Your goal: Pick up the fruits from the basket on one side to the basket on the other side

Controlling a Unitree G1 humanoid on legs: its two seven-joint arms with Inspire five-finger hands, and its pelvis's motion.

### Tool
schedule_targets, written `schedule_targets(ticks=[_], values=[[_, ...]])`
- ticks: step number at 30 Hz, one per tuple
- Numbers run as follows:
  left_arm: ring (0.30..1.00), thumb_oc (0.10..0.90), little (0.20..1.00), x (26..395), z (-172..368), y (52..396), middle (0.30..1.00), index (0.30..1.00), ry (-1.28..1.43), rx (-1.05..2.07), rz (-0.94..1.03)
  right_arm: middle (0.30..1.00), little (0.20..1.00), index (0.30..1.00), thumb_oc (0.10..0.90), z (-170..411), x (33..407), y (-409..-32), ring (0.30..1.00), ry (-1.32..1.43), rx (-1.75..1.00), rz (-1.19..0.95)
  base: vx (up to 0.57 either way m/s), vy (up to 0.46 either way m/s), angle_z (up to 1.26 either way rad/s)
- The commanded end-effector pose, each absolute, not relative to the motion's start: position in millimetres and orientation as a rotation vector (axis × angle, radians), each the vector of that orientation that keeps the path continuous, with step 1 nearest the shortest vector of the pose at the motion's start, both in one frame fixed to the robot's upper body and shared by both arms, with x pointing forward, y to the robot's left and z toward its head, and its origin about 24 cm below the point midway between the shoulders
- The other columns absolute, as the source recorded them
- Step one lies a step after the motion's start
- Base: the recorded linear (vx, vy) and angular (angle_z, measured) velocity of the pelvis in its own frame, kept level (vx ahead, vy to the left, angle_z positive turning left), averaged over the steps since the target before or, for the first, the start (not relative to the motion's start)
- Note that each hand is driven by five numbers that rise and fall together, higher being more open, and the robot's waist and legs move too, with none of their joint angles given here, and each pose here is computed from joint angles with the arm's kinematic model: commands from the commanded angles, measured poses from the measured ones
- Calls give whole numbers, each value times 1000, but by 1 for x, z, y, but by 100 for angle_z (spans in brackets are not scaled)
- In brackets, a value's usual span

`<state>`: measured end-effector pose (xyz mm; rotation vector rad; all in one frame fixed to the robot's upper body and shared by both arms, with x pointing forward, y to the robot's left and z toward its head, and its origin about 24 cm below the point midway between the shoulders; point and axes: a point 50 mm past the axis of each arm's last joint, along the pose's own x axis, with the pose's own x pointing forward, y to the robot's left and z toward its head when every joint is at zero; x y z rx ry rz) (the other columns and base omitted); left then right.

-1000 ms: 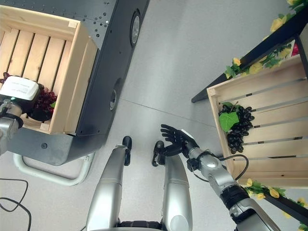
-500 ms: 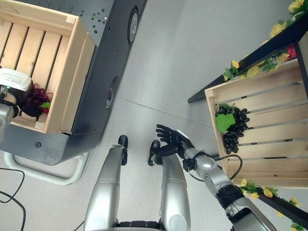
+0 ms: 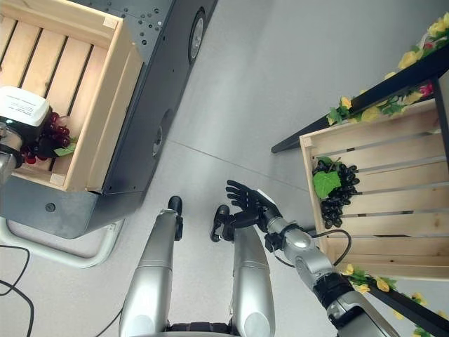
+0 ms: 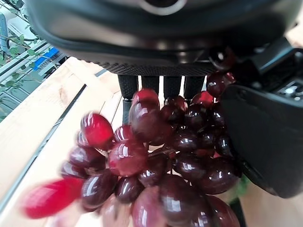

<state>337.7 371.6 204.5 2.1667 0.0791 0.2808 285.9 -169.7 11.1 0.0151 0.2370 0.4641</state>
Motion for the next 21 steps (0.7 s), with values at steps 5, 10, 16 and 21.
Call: schedule_targets(ticks=[5, 10, 16, 21], values=[[300, 400, 300, 309, 245, 397, 300, 300, -132, 2000, 599, 900, 900, 900, 800, 24, 280, -175, 900, 119, 75, 436, 2, 23, -4], [300, 400, 300, 303, 235, 402, 300, 300, -116, 1938, 645, 900, 900, 900, 800, 21, 274, -177, 900, 127, 82, 434, 17, -2, -4], [300, 400, 300, 295, 223, 411, 300, 300, -117, 1652, 774, 900, 900, 900, 800, 22, 274, -172, 900, 126, 76, 435, 30, -30, -4], [300, 400, 300, 292, 215, 412, 300, 300, -152, 1428, 843, 900, 900, 900, 800, 16, 271, -169, 900, 142, 86, 428, 44, -46, -7]])
